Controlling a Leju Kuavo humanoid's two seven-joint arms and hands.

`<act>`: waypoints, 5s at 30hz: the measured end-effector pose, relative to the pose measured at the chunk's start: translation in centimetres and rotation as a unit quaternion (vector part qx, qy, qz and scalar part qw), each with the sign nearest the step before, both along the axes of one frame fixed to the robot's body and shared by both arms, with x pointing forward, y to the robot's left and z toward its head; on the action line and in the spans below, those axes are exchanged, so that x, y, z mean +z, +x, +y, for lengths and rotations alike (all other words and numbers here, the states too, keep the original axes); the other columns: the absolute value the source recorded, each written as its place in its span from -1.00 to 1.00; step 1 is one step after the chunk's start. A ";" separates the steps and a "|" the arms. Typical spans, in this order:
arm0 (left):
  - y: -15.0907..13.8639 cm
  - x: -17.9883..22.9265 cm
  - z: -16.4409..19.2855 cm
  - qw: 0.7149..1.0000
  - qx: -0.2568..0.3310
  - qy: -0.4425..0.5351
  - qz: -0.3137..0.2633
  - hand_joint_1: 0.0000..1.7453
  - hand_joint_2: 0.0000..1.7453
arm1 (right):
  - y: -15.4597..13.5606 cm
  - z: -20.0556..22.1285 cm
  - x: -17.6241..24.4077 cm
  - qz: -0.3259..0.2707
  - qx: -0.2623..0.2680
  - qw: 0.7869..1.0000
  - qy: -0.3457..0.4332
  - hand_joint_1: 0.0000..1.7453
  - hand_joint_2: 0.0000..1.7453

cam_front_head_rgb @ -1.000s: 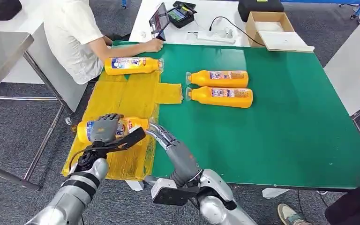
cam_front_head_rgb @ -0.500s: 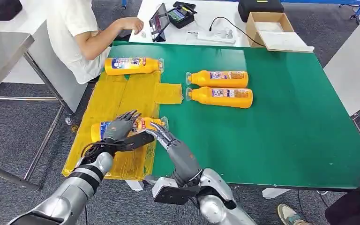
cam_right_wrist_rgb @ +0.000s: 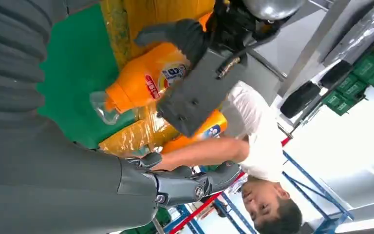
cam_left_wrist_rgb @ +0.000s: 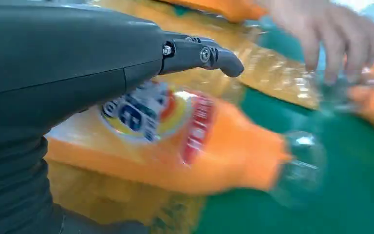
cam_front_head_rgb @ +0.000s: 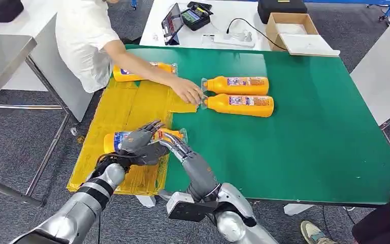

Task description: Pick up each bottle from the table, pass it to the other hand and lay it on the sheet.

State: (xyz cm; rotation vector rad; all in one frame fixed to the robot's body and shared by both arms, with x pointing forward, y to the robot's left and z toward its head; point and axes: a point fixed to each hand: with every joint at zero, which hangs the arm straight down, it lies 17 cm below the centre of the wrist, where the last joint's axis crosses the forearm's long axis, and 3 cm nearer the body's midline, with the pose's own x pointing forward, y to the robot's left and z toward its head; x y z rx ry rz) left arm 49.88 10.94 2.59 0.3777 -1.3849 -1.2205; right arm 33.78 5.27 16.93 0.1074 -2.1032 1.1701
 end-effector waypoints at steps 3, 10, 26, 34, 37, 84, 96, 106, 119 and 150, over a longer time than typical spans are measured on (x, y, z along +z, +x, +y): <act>0.4 1.7 -0.2 1.000 0.007 -0.010 -0.026 -1.00 1.00 | 0.1 -0.1 -0.2 0.002 -0.002 1.000 0.000 -1.00 1.00; -1.3 7.6 0.0 0.983 0.061 -0.076 -0.153 -1.00 1.00 | -0.2 -0.9 -1.3 0.012 -0.018 1.000 -0.003 -1.00 1.00; -7.1 13.1 -0.5 0.948 0.058 -0.263 -0.168 -1.00 1.00 | -0.8 -2.5 -2.2 0.014 -0.035 0.999 -0.007 -1.00 1.00; -7.5 14.2 -0.3 0.936 0.061 -0.305 -0.167 -1.00 1.00 | -1.0 -2.6 -2.1 0.010 -0.036 0.999 -0.007 -1.00 1.00; -7.6 14.9 0.3 0.907 0.079 -0.392 -0.131 -1.00 1.00 | -1.1 -2.8 -1.8 0.001 -0.043 0.999 -0.004 -1.00 1.00; -13.9 17.1 2.2 0.843 0.123 -0.499 -0.158 -1.00 1.00 | 15.4 -32.6 -19.0 0.099 -0.347 0.843 -0.399 1.00 1.00; -14.0 17.0 1.4 0.845 0.115 -0.501 -0.151 -1.00 1.00 | 15.0 -31.3 -19.8 0.158 -0.311 0.875 -0.337 1.00 1.00; -14.3 16.1 0.1 0.834 0.099 -0.533 -0.102 -1.00 1.00 | 13.1 -29.6 -20.4 0.214 -0.273 0.908 -0.237 1.00 1.00; -14.0 12.9 -0.1 0.819 0.126 -0.559 -0.035 -1.00 1.00 | 9.5 -23.9 -18.6 0.239 -0.235 0.937 -0.097 1.00 1.00; -17.5 12.2 -9.0 0.762 0.010 -0.634 0.132 -1.00 1.00 | 5.9 -7.9 -3.1 0.130 -0.083 0.977 0.148 0.98 1.00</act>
